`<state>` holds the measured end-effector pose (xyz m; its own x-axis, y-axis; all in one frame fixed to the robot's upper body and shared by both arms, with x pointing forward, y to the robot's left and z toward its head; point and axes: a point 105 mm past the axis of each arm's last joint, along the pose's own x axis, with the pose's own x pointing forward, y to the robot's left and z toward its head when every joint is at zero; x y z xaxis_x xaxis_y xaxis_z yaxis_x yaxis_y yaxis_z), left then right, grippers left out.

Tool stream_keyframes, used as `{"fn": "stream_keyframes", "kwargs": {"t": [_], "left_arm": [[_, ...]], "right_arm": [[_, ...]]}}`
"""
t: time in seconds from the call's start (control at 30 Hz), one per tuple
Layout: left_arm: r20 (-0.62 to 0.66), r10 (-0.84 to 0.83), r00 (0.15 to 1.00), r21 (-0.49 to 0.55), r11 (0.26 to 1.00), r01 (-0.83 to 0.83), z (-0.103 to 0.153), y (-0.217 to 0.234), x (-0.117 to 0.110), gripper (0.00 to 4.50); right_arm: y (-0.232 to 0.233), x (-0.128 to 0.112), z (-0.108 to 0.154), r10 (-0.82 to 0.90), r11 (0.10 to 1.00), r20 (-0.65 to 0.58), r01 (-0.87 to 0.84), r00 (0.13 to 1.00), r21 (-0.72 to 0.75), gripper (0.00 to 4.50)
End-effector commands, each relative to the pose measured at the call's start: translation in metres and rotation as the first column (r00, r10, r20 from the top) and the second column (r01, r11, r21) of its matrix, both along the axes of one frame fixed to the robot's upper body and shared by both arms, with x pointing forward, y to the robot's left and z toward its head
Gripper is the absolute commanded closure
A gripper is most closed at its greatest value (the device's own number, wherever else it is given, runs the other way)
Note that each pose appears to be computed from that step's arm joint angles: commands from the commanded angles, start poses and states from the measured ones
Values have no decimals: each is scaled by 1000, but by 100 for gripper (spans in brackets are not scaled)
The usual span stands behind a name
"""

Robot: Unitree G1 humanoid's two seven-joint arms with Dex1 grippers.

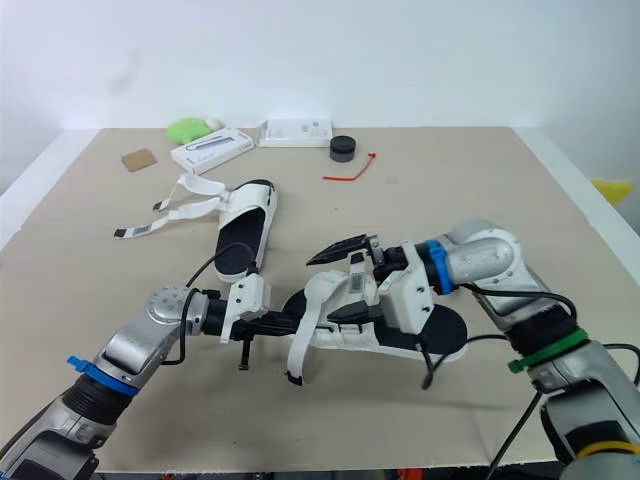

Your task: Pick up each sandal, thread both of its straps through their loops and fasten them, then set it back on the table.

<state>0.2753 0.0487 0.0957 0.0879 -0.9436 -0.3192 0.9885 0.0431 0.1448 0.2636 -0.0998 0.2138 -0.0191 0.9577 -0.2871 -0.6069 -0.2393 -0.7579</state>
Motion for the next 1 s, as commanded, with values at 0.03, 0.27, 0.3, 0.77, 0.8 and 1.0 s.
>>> {"fn": "stream_keyframes", "kwargs": {"t": [0.03,0.27,0.3,0.77,0.8,1.0], "left_arm": [[-74,11,997,73,997,-6,-24,5,-5,450],[-74,1,997,72,997,4,-22,4,-4,450],[-74,1,997,71,997,4,-22,4,-4,450],[-70,4,998,42,999,-1,-11,1,1,450],[-69,4,998,41,999,-2,-10,1,1,450],[-63,11,998,36,999,-9,-8,1,2,450]], "right_arm": [[8,-17,29,-49,994,-348,80,936,76,3],[21,-61,-13,-290,953,-871,204,397,-224,3],[20,-61,-15,-311,945,-870,216,382,-243,3],[21,-49,-50,-427,867,-904,271,-26,-417,3],[21,-47,-52,-435,862,-900,276,-31,-426,3],[12,-34,-73,-501,809,-863,319,-61,-493,3]]}}
